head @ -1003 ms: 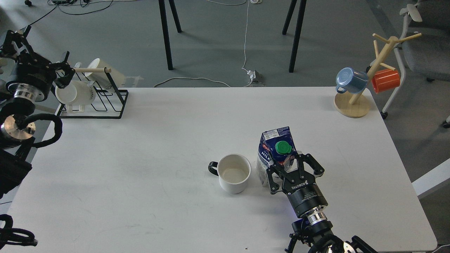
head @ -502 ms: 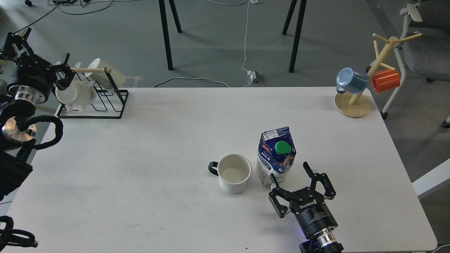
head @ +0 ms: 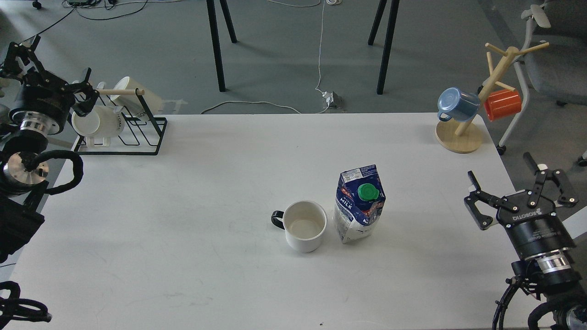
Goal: Place cup and milk with both arms
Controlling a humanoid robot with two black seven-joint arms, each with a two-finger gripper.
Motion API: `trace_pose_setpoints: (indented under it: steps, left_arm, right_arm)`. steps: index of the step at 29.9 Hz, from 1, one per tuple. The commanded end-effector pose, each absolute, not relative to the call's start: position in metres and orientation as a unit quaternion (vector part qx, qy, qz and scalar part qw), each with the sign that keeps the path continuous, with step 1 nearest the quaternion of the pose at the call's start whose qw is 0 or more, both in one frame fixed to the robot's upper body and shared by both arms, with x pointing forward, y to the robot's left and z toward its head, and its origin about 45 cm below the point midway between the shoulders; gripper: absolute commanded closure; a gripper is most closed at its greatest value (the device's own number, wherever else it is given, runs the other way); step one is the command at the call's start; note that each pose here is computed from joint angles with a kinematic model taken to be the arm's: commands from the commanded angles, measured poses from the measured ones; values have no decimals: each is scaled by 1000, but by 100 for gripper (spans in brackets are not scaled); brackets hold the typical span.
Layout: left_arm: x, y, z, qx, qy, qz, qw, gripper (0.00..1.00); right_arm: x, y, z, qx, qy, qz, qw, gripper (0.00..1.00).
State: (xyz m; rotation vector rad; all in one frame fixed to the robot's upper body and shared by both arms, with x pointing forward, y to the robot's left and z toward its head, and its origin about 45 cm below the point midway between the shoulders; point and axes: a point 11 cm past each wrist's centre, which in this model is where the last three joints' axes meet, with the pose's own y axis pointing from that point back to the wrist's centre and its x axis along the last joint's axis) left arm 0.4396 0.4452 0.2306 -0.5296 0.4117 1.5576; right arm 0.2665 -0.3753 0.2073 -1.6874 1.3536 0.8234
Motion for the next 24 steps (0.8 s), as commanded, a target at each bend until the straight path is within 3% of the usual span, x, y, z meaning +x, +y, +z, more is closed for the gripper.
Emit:
trace_pose_setpoints:
  steps: [1,7,14,19,24]
  left_arm:
    - [441,442,230,-247,193,685,657,0]
    - [442,440,232,-258,197,679,659,0]
    - [442,437,233,-263,196,671,665,0]
    - [448,421,231,-272,205,660,670,0]
    - [449,417,230,-277,208,658,669,0]
  right_arm:
    - [318,-394,261,-688,520,251,440,2]
    - [398,-395,309,-710,510,204,440,2]
    - [453,-385,343,-723,512,190,423,2]
    - [481,-364,333,-704,518,216,434,1]
    - [483,-355,329,-705,515,224,434,1]
